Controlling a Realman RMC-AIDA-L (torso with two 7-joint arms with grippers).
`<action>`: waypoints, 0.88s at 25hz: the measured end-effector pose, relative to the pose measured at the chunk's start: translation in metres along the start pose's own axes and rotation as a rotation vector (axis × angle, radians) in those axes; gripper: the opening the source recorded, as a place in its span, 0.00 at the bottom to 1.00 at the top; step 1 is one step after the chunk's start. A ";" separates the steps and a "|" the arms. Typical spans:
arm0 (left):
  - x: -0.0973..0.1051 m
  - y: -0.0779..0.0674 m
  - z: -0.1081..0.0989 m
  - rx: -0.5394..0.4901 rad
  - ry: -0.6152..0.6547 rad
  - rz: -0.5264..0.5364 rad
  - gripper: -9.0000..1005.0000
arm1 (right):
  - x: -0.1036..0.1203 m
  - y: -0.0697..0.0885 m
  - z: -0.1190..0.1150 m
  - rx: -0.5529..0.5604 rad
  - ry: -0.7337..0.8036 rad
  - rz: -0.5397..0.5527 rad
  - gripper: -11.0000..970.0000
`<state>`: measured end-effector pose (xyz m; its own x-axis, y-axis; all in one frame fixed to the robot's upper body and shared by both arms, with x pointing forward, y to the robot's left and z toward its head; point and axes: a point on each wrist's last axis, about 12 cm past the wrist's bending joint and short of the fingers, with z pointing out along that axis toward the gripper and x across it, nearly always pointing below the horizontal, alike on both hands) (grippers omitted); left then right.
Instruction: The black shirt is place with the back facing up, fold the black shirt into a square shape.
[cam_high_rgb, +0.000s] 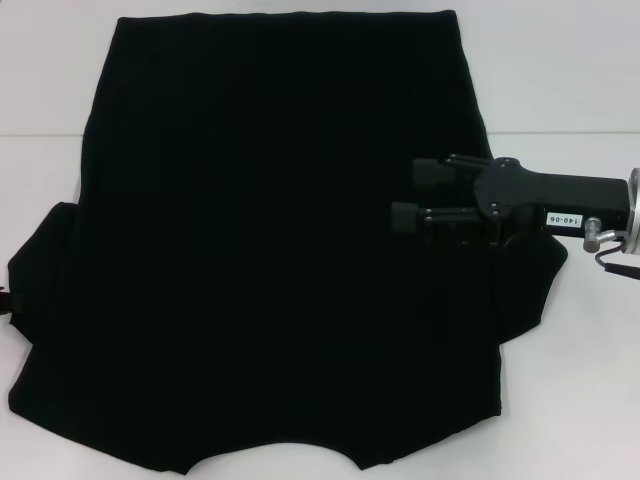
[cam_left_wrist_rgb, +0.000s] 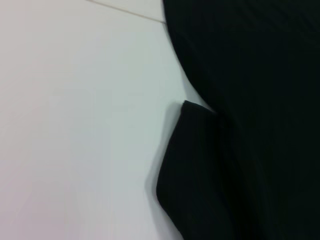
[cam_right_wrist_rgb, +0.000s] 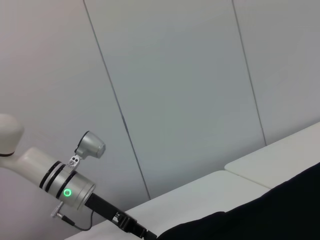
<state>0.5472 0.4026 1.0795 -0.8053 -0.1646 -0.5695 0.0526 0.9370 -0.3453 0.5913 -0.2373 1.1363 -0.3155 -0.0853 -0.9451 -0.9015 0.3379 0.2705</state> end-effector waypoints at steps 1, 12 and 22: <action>0.000 0.001 -0.001 -0.004 -0.004 -0.001 0.01 | 0.000 0.000 0.000 0.000 0.000 0.000 0.97; -0.004 0.008 -0.007 -0.056 -0.032 -0.002 0.01 | 0.001 0.001 0.000 -0.003 -0.001 0.002 0.97; -0.014 0.017 -0.013 -0.127 -0.088 -0.016 0.01 | 0.000 0.000 0.000 0.005 -0.023 0.009 0.97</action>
<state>0.5512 0.4246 1.0915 -0.7506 -0.2011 -0.6294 -0.0393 0.9645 -0.2612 0.5911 -0.2374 1.1365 -0.3164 -0.0603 -0.9467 -0.8971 0.3433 0.2780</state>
